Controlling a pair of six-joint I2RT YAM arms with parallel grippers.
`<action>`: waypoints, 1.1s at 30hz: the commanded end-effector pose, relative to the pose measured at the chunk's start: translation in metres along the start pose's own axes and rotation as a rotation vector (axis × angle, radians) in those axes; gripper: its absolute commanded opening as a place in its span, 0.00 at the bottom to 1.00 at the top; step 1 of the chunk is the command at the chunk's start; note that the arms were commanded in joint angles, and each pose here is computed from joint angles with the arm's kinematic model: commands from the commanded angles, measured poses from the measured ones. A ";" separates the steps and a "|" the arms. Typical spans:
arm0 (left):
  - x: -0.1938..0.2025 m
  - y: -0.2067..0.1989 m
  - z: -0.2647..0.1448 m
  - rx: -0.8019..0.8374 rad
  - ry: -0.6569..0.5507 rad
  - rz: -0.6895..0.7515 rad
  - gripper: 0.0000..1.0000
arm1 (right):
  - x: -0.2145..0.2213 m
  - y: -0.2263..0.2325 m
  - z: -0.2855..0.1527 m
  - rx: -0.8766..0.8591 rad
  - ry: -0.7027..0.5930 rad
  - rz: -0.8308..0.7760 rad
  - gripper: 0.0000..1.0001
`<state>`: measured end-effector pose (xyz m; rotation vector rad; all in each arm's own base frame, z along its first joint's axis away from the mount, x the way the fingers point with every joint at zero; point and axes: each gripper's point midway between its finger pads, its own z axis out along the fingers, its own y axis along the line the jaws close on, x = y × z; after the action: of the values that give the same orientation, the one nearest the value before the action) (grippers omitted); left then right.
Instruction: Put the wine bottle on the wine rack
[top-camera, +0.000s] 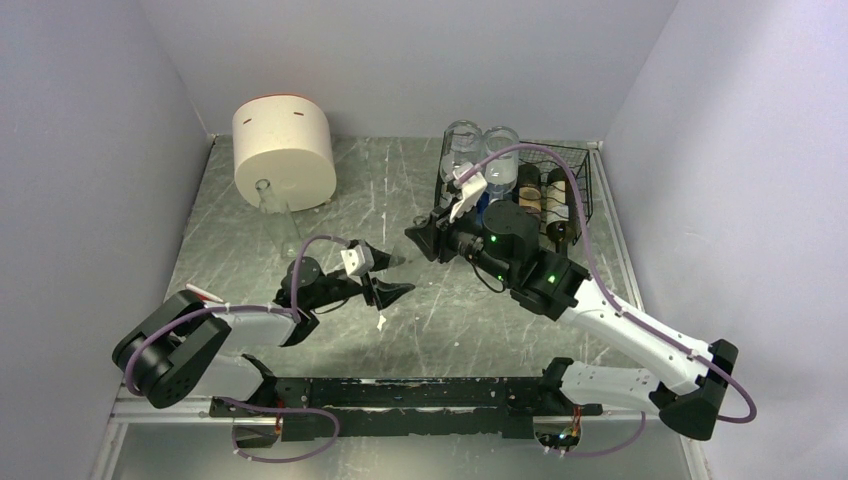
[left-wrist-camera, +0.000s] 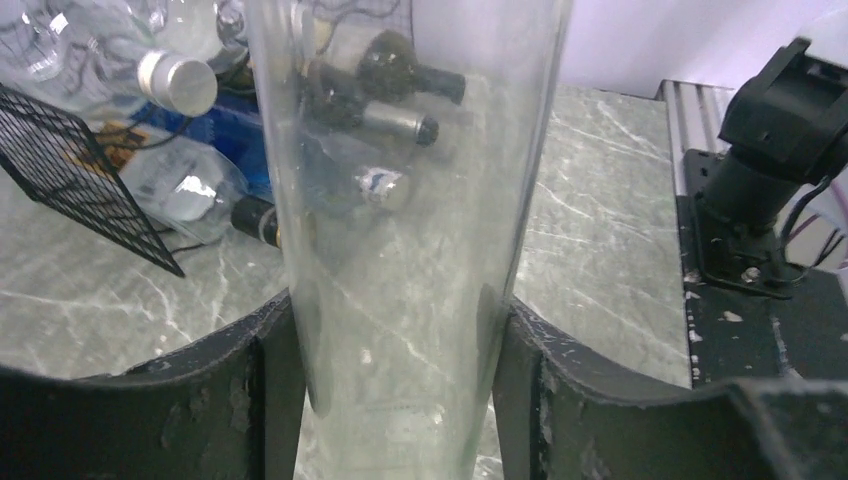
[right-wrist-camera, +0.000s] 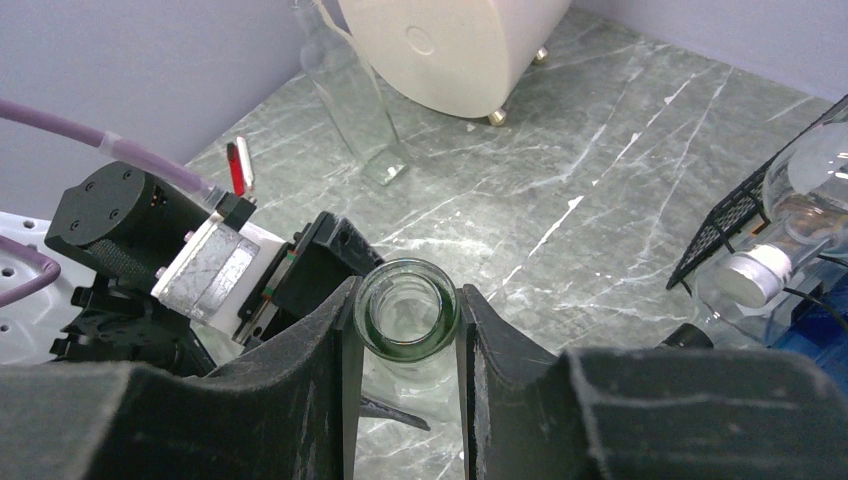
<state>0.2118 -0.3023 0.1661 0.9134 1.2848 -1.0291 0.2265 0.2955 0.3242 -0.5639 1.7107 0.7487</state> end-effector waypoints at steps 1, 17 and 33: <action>-0.025 -0.001 0.007 0.019 -0.080 0.085 0.49 | -0.027 0.010 -0.012 -0.047 -0.094 0.027 0.00; -0.093 0.053 0.037 -0.113 -0.068 0.574 0.07 | -0.033 -0.028 -0.074 0.169 0.041 0.012 0.71; -0.173 0.057 0.070 0.017 -0.079 1.187 0.07 | -0.074 -0.032 -0.126 0.214 0.015 0.030 0.75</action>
<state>0.2954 -0.3272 0.2964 1.2796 0.7297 -0.2628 0.1846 0.1856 0.4221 -0.3783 1.7365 0.6284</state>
